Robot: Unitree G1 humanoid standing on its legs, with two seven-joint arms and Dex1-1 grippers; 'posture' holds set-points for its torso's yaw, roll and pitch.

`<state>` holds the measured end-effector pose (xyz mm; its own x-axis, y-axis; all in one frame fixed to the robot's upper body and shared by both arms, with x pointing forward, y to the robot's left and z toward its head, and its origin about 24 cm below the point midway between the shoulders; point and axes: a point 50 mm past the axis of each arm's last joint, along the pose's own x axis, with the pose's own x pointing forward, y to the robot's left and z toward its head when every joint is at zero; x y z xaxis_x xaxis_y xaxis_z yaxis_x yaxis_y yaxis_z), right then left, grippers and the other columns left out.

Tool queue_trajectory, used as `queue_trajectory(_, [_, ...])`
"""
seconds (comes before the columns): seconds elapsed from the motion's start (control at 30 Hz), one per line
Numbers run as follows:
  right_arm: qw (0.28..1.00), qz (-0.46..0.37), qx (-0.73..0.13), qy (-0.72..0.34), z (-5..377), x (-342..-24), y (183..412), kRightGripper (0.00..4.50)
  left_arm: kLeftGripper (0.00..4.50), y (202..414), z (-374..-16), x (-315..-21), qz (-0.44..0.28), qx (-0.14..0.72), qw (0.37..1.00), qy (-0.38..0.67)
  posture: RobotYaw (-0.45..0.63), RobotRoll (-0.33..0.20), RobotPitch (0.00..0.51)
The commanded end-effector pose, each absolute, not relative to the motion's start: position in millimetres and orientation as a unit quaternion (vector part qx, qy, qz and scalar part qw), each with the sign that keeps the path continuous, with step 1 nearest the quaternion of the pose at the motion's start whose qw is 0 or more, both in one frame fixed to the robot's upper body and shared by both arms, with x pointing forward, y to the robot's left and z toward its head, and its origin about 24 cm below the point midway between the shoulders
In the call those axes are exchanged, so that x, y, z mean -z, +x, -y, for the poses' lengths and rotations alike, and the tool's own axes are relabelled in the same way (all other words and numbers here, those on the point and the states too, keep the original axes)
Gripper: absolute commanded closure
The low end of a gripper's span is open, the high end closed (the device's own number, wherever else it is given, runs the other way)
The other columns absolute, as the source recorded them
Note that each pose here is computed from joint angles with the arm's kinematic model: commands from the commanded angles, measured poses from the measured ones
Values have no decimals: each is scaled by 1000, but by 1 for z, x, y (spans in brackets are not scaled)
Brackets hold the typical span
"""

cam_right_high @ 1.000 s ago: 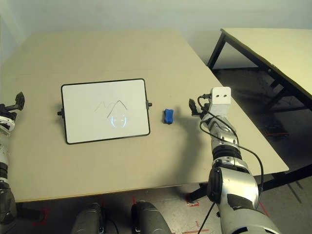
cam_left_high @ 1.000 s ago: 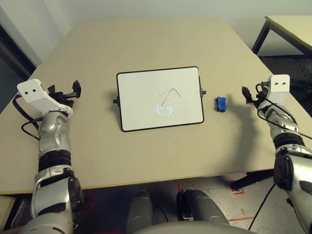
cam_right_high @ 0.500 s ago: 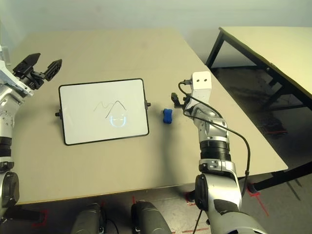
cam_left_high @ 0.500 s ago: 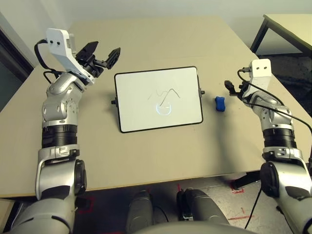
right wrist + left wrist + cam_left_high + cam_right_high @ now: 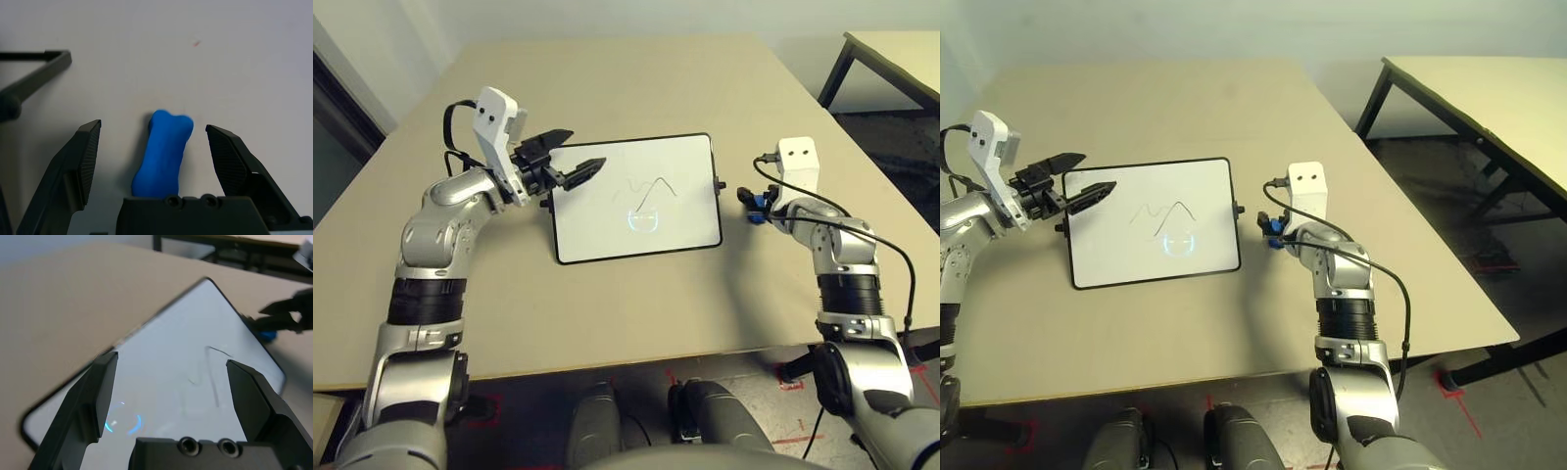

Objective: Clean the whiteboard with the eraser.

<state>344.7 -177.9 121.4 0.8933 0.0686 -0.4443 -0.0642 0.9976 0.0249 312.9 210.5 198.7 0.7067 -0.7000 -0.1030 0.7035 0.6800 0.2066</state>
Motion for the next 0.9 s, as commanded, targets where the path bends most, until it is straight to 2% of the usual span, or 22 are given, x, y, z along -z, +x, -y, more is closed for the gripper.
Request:
queue_trajectory(0.03, [968, -249, -26, 1, 179, -112, 341, 38, 0, 309, -205, -195, -28, 402, 907, 119, -7, 0, 75])
queue_trajectory(0.47, [959, -283, -15, 10, 183, -95, 341, 38, 0, 311, -199, -194, -38, 419, 899, 122, 6, 0, 74])
queue_trajectory(0.57, [957, -290, -13, 13, 182, -89, 340, 575, 0, 311, -199, -194, -38, 420, 898, 123, 9, 0, 77])
queue_trajectory(0.87, [957, -289, -2, 12, 184, -92, 340, 3373, 0, 310, -198, -193, -41, 421, 897, 123, -2, 0, 82])
queue_trajectory(0.9, [958, -285, 1, 11, 186, -93, 340, 3541, 0, 310, -198, -192, -43, 423, 897, 123, -4, 0, 81])
